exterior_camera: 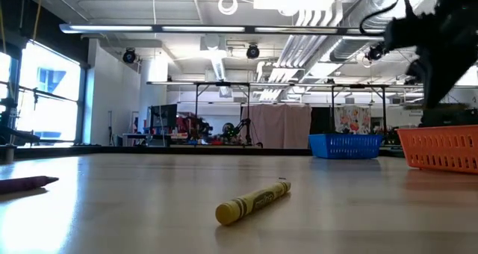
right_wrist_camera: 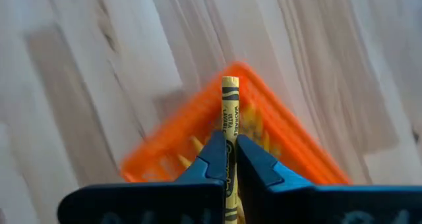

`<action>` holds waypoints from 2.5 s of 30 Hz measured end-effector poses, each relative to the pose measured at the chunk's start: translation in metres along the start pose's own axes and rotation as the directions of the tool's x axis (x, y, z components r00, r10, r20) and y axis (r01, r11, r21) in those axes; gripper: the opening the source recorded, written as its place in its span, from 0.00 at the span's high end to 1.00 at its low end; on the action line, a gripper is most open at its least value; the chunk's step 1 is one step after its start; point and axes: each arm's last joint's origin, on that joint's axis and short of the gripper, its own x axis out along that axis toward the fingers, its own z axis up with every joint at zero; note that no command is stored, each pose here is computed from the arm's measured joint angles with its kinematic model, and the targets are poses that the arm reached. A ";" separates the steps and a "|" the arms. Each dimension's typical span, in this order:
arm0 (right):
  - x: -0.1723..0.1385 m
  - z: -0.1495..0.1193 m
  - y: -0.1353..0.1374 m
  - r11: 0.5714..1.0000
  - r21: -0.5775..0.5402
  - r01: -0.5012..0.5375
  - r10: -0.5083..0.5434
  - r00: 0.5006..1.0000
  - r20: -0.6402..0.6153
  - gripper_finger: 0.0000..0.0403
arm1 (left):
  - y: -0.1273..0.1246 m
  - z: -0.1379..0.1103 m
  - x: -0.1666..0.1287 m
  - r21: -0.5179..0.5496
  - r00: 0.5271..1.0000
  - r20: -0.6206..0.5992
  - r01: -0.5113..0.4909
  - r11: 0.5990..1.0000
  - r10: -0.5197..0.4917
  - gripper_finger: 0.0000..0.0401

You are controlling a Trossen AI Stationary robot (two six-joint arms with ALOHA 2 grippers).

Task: Sort crayons
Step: Put the yellow crayon into the orange basket

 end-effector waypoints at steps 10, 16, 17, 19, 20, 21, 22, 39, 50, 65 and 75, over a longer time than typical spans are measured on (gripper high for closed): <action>0.007 -0.010 -0.004 0.999 0.038 0.002 -0.001 0.999 -0.038 0.80 | 0.003 0.000 0.003 0.028 1.000 -0.003 -0.015 0.999 0.015 0.75; -0.003 0.001 0.004 0.964 0.234 -0.129 0.130 0.991 0.009 0.74 | 0.004 -0.002 0.003 0.047 1.000 -0.023 -0.018 0.999 0.019 0.75; -0.003 0.006 0.008 0.945 0.265 -0.191 0.184 0.982 0.053 0.74 | 0.004 -0.002 0.003 0.047 1.000 -0.023 -0.019 0.999 0.020 0.75; -0.005 0.021 0.021 0.912 0.236 -0.334 0.301 0.939 0.167 0.76 | 0.005 -0.002 0.004 0.047 0.999 -0.022 -0.024 0.999 0.025 0.75; -0.004 0.028 0.029 0.902 0.188 -0.390 0.349 0.912 0.216 0.77 | 0.006 -0.002 0.004 0.046 0.999 -0.021 -0.028 0.999 0.029 0.75; -0.003 0.036 0.039 0.888 0.113 -0.445 0.404 0.874 0.271 0.77 | 0.007 -0.002 0.005 0.046 0.999 -0.021 -0.032 0.998 0.033 0.75; -0.001 0.043 0.049 0.875 0.024 -0.483 0.452 0.834 0.315 0.78 | 0.008 -0.001 0.006 0.046 0.999 -0.020 -0.037 0.998 0.038 0.75; 0.118 0.098 0.170 0.681 -0.677 -0.280 0.379 0.925 -0.002 0.78 | 0.003 -0.002 -0.004 0.073 0.999 -0.052 -0.006 0.997 0.010 0.75; 0.121 0.138 0.202 0.411 -0.882 -0.229 0.278 0.953 -0.117 0.78 | -0.010 0.004 -0.029 0.077 0.999 -0.021 -0.035 0.996 0.037 0.75; 0.153 0.143 0.222 0.239 -0.950 -0.200 0.330 0.937 -0.115 0.78 | -0.022 0.006 -0.048 0.069 0.999 0.007 -0.047 0.996 0.047 0.75; 0.179 0.142 0.224 0.224 -0.939 -0.262 0.379 0.911 -0.163 0.81 | -0.022 0.007 -0.048 0.063 0.999 0.010 -0.046 0.997 0.045 0.75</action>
